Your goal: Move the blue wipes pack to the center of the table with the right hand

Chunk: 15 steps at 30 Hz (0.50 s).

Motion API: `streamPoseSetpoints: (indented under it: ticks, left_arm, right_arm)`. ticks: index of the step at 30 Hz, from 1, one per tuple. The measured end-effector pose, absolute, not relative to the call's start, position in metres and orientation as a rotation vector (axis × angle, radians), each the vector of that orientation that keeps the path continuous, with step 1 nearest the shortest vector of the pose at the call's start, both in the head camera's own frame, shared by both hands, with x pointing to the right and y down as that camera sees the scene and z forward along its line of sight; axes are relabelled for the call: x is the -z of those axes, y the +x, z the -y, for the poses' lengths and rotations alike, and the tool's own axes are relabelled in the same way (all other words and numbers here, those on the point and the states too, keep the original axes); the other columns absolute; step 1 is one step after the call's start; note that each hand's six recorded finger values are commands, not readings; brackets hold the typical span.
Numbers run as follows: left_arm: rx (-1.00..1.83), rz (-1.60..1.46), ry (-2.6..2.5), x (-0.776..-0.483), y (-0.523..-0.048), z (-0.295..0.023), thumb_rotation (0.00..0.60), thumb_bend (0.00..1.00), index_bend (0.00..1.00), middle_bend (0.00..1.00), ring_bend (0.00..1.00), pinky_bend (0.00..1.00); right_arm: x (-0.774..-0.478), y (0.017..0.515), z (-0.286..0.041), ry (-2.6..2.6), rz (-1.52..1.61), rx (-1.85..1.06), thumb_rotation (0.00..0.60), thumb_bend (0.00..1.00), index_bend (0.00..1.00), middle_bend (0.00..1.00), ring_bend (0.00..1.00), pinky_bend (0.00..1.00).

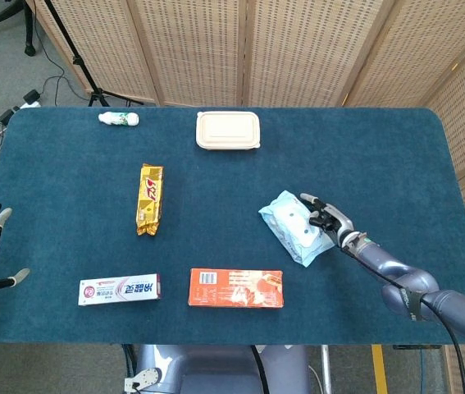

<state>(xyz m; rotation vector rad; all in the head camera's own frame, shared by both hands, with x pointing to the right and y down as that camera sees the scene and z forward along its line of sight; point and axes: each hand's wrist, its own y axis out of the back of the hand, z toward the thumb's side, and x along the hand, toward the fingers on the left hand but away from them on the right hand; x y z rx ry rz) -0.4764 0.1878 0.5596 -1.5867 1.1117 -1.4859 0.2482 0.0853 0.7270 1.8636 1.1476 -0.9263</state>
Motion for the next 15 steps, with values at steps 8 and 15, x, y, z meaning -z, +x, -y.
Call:
streamPoseSetpoints:
  ticks: [8, 15]
  left_arm:
    - [1.496, -1.116, -1.587, -0.561, -0.478, -0.186, 0.600, 0.00, 0.00, 0.00, 0.00, 0.00]
    - [1.504, -1.118, -1.587, -0.562, -0.480, -0.185, 0.600, 0.00, 0.00, 0.00, 0.00, 0.00]
  right_arm:
    - [-0.728, 0.203, -0.085, 1.889, -1.087, 0.891, 0.600, 1.00, 0.05, 0.00, 0.00, 0.03]
    - [-0.723, 0.168, -0.086, 1.921, -1.040, 0.867, 0.600, 1.00, 0.06, 0.01, 0.00, 0.03]
